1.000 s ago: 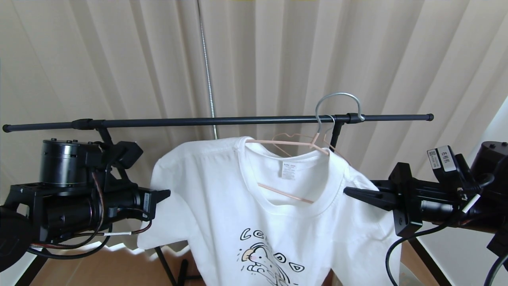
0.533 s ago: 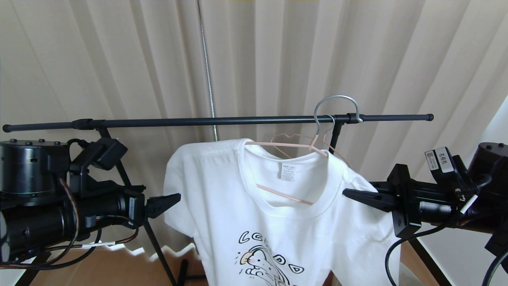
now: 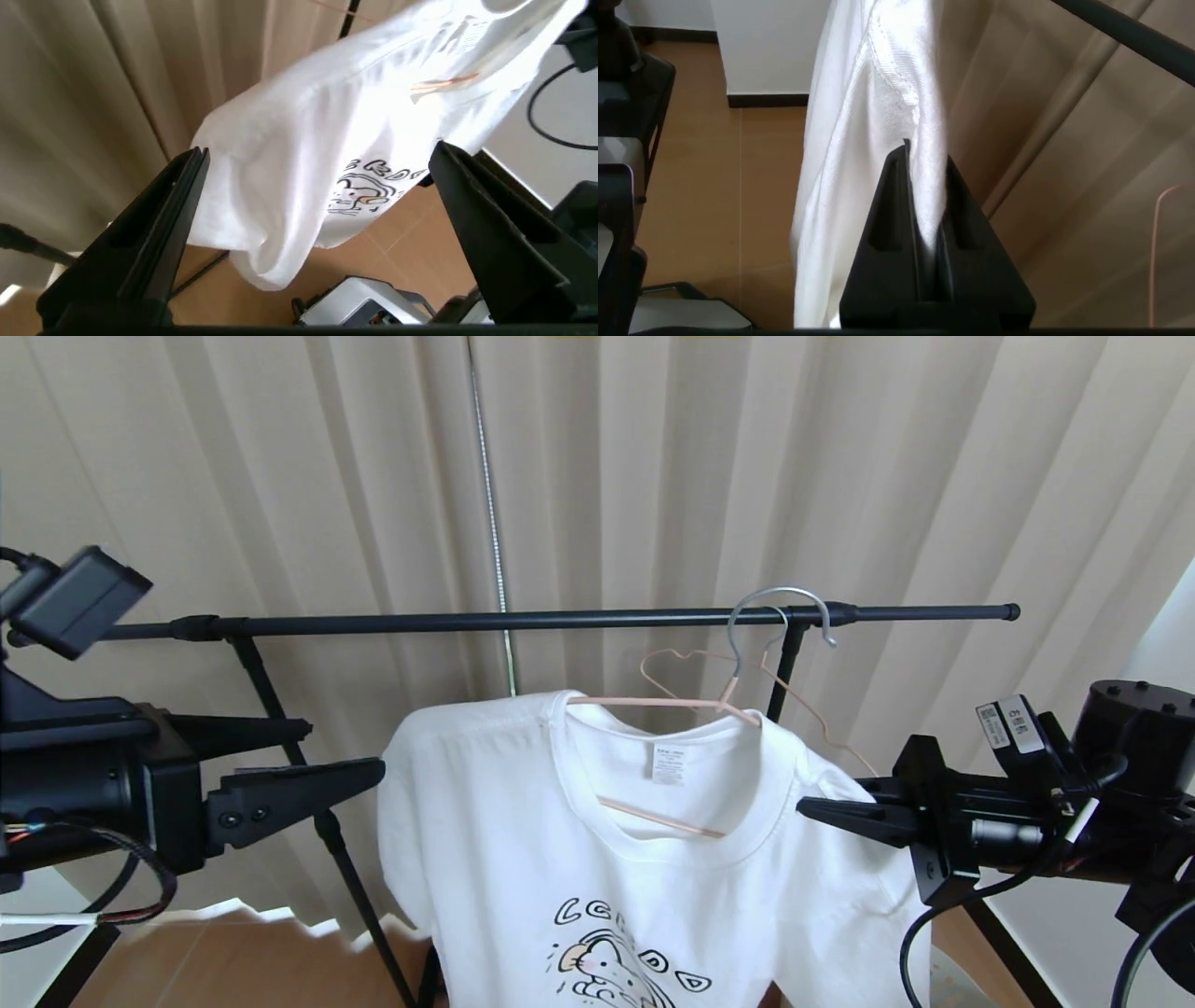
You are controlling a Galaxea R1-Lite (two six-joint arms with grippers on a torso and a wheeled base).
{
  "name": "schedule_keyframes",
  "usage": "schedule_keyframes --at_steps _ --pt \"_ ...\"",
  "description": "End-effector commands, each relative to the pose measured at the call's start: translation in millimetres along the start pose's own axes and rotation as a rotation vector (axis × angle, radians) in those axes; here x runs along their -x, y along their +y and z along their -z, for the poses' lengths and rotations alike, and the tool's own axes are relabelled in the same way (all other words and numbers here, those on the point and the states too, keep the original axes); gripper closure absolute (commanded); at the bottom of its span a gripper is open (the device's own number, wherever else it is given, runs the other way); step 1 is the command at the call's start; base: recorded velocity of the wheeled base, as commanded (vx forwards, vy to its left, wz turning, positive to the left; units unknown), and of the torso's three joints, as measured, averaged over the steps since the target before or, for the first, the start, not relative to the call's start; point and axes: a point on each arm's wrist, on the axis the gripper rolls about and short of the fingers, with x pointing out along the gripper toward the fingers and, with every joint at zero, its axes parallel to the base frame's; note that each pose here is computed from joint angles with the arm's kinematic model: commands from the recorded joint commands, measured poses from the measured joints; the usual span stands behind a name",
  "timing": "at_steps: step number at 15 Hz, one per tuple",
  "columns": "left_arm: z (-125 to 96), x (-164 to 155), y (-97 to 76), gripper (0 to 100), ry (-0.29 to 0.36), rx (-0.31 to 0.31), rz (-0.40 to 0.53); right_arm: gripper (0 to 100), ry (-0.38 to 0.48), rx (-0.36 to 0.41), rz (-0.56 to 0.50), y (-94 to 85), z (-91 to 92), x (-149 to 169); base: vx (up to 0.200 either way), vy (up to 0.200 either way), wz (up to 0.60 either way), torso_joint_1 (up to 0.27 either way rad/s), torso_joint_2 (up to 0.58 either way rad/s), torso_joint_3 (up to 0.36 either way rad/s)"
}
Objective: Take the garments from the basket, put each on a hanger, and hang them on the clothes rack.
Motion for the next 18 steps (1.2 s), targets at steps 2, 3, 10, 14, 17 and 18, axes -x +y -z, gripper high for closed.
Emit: schedule_keyframes --at_steps 2,3,10,14,17,18 --pt "-23 7 -14.4 0 -0.028 -0.052 0.066 100 0.012 -0.022 -0.022 -1.3 9.8 -3 0.0 0.0 0.0 0.0 0.0 0.0" --pt "-26 5 -14.9 0 -0.005 -0.048 0.074 100 0.015 -0.021 -0.029 -2.3 12.8 -4 0.0 0.0 0.0 0.0 0.0 0.0" --pt "-56 -53 -9.0 0 0.159 -0.211 0.158 100 0.008 -0.014 -0.061 0.2 13.6 -6 0.0 0.0 0.0 0.0 0.0 0.0" --pt "-72 -91 -11.1 0 0.17 -0.351 0.22 100 0.008 -0.014 -0.061 0.1 13.9 -6 0.0 0.0 0.0 0.0 0.0 0.0" --pt "-85 -110 -20.7 0 0.18 -0.472 0.379 100 0.006 -0.009 -0.062 0.3 13.1 -6 0.0 0.0 0.0 0.0 0.0 0.0" --pt "-86 -113 -22.7 0 0.184 -0.509 0.411 100 0.006 -0.009 -0.063 0.3 13.1 -6 0.0 0.0 0.0 0.0 0.0 0.0"
